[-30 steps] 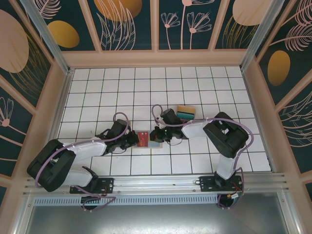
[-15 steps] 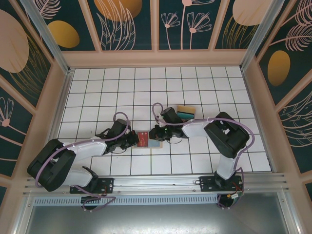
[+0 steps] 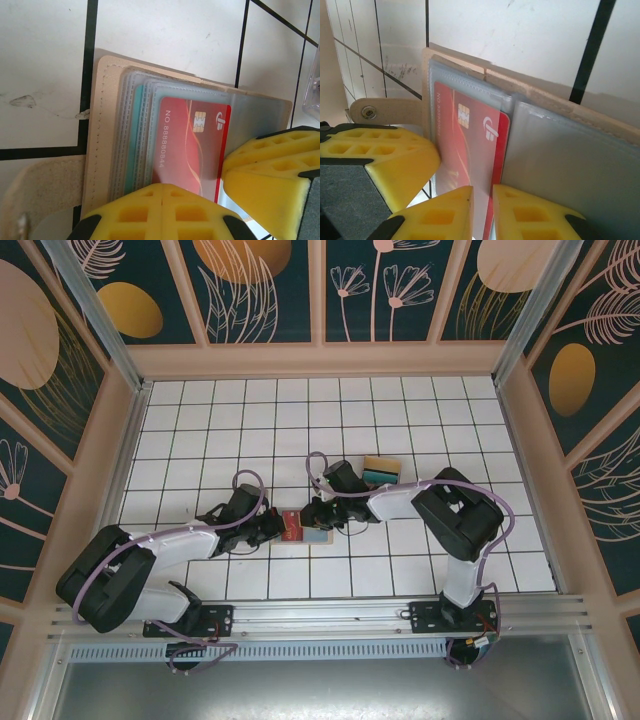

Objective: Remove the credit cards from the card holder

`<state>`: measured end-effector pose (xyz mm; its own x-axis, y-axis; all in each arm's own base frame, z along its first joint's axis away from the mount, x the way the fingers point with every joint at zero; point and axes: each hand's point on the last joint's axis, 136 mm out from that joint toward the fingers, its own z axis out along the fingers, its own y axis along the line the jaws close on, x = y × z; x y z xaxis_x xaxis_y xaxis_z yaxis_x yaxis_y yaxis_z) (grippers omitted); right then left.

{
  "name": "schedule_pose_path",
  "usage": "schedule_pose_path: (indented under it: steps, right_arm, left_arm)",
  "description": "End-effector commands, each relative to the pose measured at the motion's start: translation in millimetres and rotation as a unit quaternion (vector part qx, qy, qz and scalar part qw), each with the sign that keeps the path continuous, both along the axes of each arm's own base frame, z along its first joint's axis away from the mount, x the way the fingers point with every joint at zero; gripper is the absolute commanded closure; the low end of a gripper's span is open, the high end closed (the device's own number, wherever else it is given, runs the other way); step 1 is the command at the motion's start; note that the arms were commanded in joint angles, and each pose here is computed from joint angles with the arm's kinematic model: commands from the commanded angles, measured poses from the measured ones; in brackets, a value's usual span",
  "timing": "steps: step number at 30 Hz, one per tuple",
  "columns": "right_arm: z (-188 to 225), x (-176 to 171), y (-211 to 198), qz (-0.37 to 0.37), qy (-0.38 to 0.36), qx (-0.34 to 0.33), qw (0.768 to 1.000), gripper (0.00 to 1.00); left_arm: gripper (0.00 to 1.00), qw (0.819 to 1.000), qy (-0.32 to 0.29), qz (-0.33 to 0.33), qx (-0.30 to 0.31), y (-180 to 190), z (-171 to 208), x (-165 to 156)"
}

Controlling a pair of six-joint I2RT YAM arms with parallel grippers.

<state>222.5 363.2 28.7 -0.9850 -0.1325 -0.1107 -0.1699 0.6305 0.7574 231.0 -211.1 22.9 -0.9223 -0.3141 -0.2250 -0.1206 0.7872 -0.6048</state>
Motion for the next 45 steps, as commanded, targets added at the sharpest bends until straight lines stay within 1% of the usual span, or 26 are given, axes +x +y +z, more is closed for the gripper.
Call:
schedule_pose_path:
  steps: [1, 7, 13, 22, 26, 31, 35, 38, 41, 45]
  right_arm:
    - [2.3, 0.0, -2.6, 0.004, -0.012, -0.015, 1.000, 0.81]
    - [0.3, -2.8, -5.4, 0.005, -0.006, -0.021, 1.000, 0.81]
    - [-1.4, -4.5, -3.7, 0.009, -0.001, -0.020, 1.000, 0.80]
    - [-1.9, -7.2, 8.9, 0.025, 0.009, 0.002, 1.000, 0.81]
    - [-1.5, -8.0, 8.4, 0.025, 0.007, 0.005, 1.000, 0.84]
    - [0.6, -8.5, 8.8, 0.026, 0.005, 0.010, 1.000, 1.00]
    - [4.4, -5.6, 3.4, 0.014, -0.005, 0.006, 1.000, 1.00]
    - [10.3, -0.8, -3.2, 0.001, -0.016, 0.007, 1.000, 1.00]
    - [8.9, 1.7, -12.5, -0.010, -0.016, 0.001, 1.000, 1.00]
    - [7.3, 1.4, -20.2, -0.016, -0.014, 0.000, 1.000, 1.00]
  left_arm:
    - [0.98, 0.998, 0.028, 0.009, 0.050, 19.2, -20.0, -11.3]
    - [0.98, 0.998, 0.024, 0.014, 0.063, 24.5, -20.0, -11.1]
    - [0.98, 0.998, 0.026, 0.014, 0.061, 24.3, -20.9, -12.0]
    - [0.97, 0.999, 0.024, 0.005, 0.041, 17.2, -18.8, -12.4]
    - [0.97, 0.999, 0.024, 0.003, 0.037, 16.4, -18.4, -13.4]
    - [0.97, 0.999, 0.026, 0.002, 0.036, 16.0, -18.9, -14.1]
    - [0.97, 0.999, 0.023, 0.009, 0.043, 19.7, -17.9, -13.1]
    - [0.92, 0.999, 0.017, 0.016, 0.046, 22.1, -15.0, -11.7]
    - [0.90, 0.999, 0.015, 0.018, 0.047, 22.6, -13.3, -10.6]
    - [0.90, 0.999, 0.014, 0.018, 0.046, 22.2, -12.6, -10.1]
